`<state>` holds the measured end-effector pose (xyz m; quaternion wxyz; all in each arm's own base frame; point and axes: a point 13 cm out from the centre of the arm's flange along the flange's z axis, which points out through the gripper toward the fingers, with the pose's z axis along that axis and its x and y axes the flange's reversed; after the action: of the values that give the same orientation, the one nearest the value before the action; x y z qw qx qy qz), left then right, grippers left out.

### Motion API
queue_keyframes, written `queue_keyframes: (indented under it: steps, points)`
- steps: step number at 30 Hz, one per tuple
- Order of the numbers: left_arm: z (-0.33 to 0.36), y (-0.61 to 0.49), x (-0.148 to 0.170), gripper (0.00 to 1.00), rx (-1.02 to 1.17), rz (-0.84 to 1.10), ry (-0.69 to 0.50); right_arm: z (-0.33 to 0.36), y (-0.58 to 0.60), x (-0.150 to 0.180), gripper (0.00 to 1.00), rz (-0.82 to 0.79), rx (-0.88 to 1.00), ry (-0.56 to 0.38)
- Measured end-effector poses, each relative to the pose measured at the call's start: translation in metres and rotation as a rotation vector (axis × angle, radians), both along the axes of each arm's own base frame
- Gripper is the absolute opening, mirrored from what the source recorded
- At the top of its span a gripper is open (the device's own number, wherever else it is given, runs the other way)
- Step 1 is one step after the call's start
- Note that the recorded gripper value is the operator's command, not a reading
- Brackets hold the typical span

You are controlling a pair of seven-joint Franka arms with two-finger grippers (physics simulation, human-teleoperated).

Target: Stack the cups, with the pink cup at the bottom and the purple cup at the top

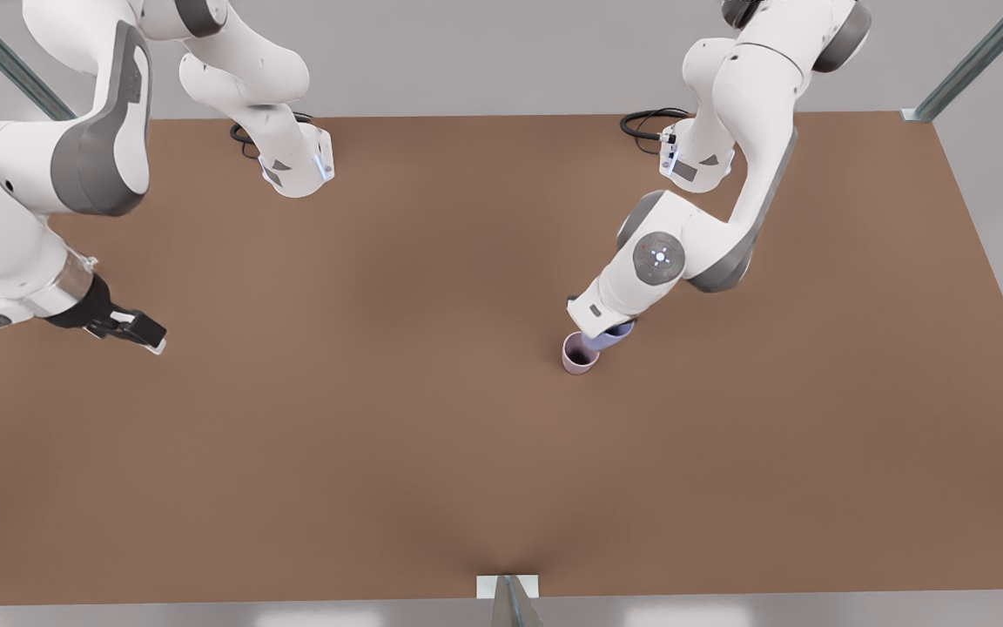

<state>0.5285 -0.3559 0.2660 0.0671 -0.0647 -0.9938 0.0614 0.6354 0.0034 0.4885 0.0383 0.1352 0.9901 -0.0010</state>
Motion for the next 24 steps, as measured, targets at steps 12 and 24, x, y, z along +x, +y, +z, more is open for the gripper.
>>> queue_keyframes:
  steps: [12,24]
  points:
    - [-0.031,-0.018,0.007,0.21,0.024,0.214,0.031,0.0,-0.001,0.003,1.0,0.128,-0.013,-0.01]
    - [-0.042,-0.019,0.012,0.21,0.038,0.333,0.042,0.0,0.002,0.005,1.0,0.197,-0.016,-0.014]
